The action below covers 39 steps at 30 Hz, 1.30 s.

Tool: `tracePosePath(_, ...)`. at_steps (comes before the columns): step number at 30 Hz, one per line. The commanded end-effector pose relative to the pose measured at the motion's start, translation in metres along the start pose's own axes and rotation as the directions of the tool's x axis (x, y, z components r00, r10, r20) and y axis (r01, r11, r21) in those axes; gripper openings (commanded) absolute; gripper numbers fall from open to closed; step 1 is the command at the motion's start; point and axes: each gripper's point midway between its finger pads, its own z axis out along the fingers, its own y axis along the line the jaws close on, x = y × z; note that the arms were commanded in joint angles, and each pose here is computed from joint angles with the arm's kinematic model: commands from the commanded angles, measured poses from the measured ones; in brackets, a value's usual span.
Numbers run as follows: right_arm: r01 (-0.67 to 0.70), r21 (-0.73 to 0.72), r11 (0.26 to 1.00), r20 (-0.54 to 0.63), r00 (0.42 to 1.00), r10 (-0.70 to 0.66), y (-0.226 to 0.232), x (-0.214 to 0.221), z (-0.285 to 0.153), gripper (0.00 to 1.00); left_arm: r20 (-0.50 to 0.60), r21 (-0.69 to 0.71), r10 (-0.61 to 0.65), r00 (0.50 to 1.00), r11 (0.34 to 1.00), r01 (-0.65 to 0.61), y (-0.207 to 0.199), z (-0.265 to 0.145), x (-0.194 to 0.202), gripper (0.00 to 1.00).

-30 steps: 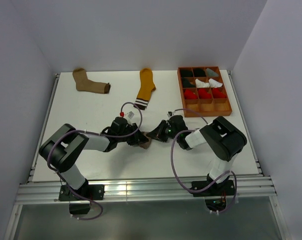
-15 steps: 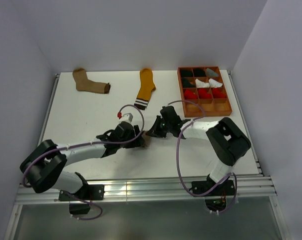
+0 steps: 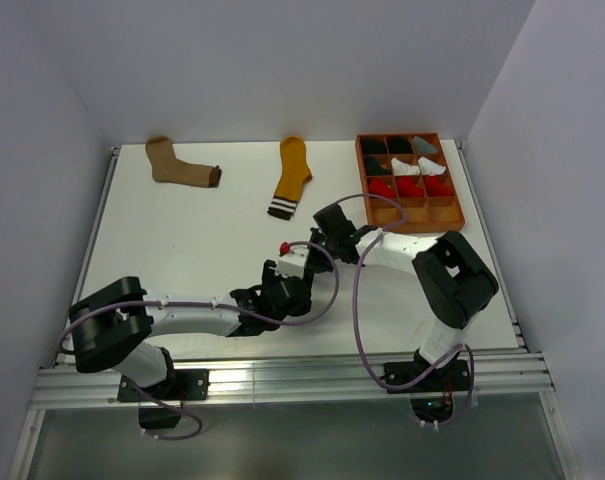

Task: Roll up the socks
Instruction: Roll the sock at the center of the board.

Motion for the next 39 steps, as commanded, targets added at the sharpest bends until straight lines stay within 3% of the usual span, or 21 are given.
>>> tracePosePath(1,0.015,0.046,0.999,-0.035,0.999,-0.013,-0.006,0.008,0.004,0.0,0.093,-0.041,0.059,0.994,0.998,-0.056,-0.008,0.01,-0.023,0.69)
tracePosePath(10,0.023,0.02,1.0,-0.063,0.998,-0.022,-0.002,0.012,0.006,0.0,0.002,-0.123,0.149,0.989,0.981,-0.148,-0.006,0.037,0.014,0.65)
tracePosePath(12,0.024,0.01,1.0,-0.073,0.997,-0.023,-0.001,0.014,0.007,0.0,-0.037,-0.143,0.146,0.989,0.978,-0.15,-0.001,0.041,0.026,0.6)
tracePosePath(13,0.024,0.0,1.0,-0.084,0.996,-0.024,0.0,0.016,0.007,0.0,-0.059,-0.154,0.15,0.987,0.976,-0.157,0.001,0.044,0.032,0.56)
tracePosePath(17,0.019,-0.046,0.999,-0.095,0.995,-0.023,0.005,0.02,0.008,0.0,-0.113,-0.165,0.108,0.988,0.978,-0.126,0.01,0.05,0.049,0.25)
tracePosePath(21,0.017,-0.102,0.995,-0.086,0.996,-0.026,0.008,0.023,0.007,0.04,-0.14,-0.118,0.059,0.988,0.99,-0.076,0.011,0.048,0.046,0.02)
tracePosePath(25,0.011,-0.243,0.97,0.004,1.0,-0.01,0.027,0.01,-0.006,0.22,-0.189,-0.005,0.008,0.982,1.0,-0.009,0.0,0.04,0.043,0.01)
tracePosePath(26,0.007,-0.267,0.964,0.021,1.0,-0.002,0.029,0.007,-0.009,0.31,-0.204,0.019,-0.021,0.979,1.0,0.025,-0.001,0.041,0.042,0.01)
tracePosePath(30,-0.002,-0.336,0.942,0.113,0.993,0.043,0.029,-0.007,-0.024,0.49,-0.296,0.146,-0.138,0.945,0.971,0.187,-0.011,0.03,0.037,0.01)
tracePosePath(32,0.022,-0.382,0.924,0.173,0.984,0.048,0.037,-0.016,-0.036,0.56,-0.318,0.139,-0.199,0.927,0.957,0.253,-0.001,0.03,0.036,0.01)
tracePosePath(39,0.036,-0.429,0.903,0.242,0.967,0.077,0.032,-0.019,-0.041,0.61,-0.427,0.2,-0.326,0.844,0.876,0.439,0.005,0.024,0.029,0.01)
